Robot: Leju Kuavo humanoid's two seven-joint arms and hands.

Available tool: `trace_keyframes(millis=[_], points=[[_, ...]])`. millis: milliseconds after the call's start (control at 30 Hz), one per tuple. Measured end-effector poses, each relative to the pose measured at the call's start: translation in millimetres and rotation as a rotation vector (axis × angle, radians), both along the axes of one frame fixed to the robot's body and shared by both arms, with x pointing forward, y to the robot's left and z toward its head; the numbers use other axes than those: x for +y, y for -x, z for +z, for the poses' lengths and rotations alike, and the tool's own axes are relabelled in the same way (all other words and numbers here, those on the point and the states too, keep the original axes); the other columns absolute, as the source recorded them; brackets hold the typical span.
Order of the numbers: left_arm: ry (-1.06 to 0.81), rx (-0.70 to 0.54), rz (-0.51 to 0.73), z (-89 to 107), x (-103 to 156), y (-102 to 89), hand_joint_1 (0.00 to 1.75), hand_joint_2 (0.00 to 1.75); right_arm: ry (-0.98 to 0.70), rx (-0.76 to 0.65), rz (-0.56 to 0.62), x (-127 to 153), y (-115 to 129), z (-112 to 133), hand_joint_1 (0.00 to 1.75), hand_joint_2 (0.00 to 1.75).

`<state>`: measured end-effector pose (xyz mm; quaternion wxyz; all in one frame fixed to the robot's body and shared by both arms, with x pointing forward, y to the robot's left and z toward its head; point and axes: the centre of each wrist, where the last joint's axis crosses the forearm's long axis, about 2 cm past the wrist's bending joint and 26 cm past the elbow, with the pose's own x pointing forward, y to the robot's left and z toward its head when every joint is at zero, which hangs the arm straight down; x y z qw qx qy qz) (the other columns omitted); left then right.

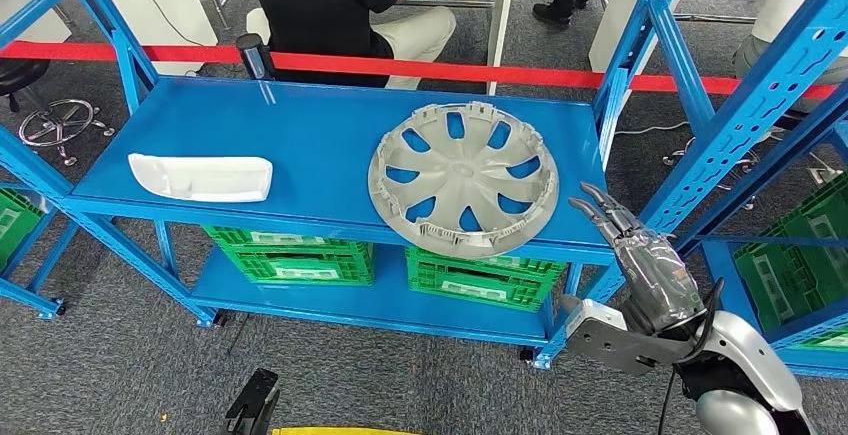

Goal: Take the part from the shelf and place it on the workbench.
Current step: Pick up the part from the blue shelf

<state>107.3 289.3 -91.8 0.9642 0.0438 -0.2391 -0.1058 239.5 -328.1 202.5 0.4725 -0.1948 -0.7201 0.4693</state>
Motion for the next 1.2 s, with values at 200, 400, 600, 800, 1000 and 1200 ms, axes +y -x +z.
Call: trace_keyframes(millis=[200, 400, 600, 800, 1000, 1200], points=[[-0.002, 0.000, -0.002, 0.0, 1, 0.0, 0.00, 0.00, -0.001, -0.001, 0.000, 0, 0, 0, 0.00, 1.75], [-0.003, 0.002, -0.002, -0.2, 1, 0.5, 0.00, 0.00, -0.003, 0.001, 0.002, 1, 0, 0, 0.00, 1.75], [-0.006, -0.002, -0.003, 0.4, 2, -1.6, 0.00, 0.00, 0.001, 0.006, -0.004, 0, 2, -2, 0.00, 1.75], [-0.003, -0.001, -0.008, 0.4, 1, -1.7, 0.00, 0.00, 0.002, 0.011, -0.003, 0, 2, -2, 0.00, 1.75], [-0.002, -0.002, -0.035, 1.5, -2, -6.3, 0.00, 0.00, 0.087, 0.023, 0.018, 2, -14, 1, 0.00, 1.75], [0.009, -0.011, -0.042, 5.2, -4, -20.1, 0.00, 0.00, 0.241, 0.126, 0.011, 5, -77, 1, 0.00, 1.75]])
